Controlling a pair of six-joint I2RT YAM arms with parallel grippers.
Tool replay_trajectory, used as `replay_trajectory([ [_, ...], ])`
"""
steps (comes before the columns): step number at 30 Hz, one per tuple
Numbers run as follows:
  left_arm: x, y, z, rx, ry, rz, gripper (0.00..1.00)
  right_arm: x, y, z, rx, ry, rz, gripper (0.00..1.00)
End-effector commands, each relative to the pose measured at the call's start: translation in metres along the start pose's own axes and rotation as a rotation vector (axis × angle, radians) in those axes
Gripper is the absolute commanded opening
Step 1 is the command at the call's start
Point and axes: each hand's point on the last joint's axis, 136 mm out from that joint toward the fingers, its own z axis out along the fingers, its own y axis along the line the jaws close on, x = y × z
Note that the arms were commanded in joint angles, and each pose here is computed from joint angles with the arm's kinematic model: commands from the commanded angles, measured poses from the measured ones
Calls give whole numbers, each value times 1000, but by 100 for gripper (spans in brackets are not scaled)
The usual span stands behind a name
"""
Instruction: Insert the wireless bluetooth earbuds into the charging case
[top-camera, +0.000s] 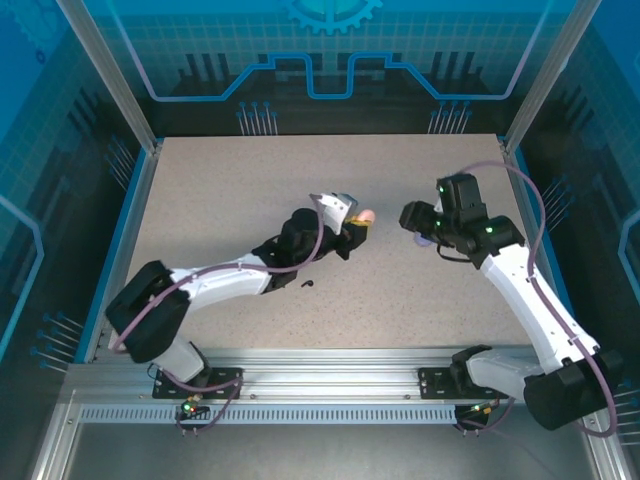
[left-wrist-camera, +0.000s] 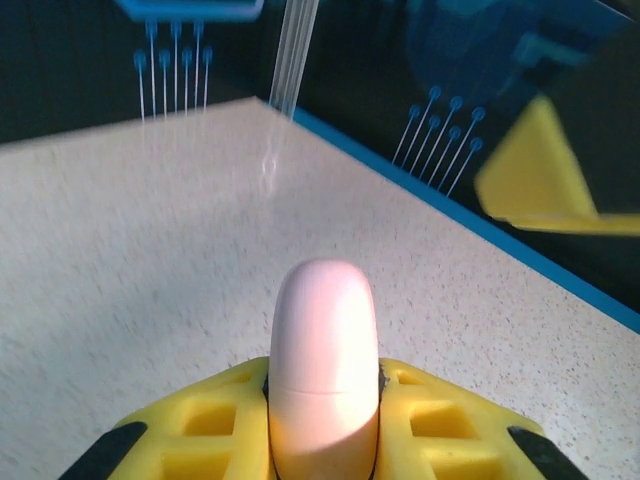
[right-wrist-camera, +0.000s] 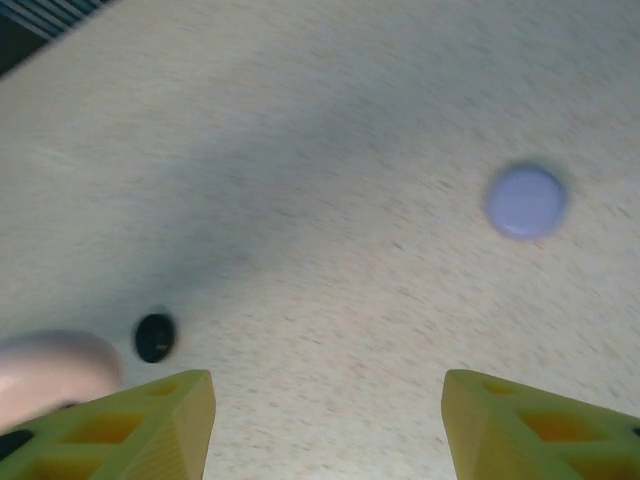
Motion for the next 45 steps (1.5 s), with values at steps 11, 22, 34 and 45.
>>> replay_trajectory([
  [11,69,9,100,-42,295,-588,0,17,-63,0,124,-47,117,62],
  [22,112,4,160,-71,429,-775,0,14,-63,-4,113,-55,119,62],
  [34,145,24,159,-192,477,-823,13,7,-57,-12,93,-67,103,63],
  [45,122,35,136,-244,463,-731,52,-3,-41,-24,41,-79,89,64],
])
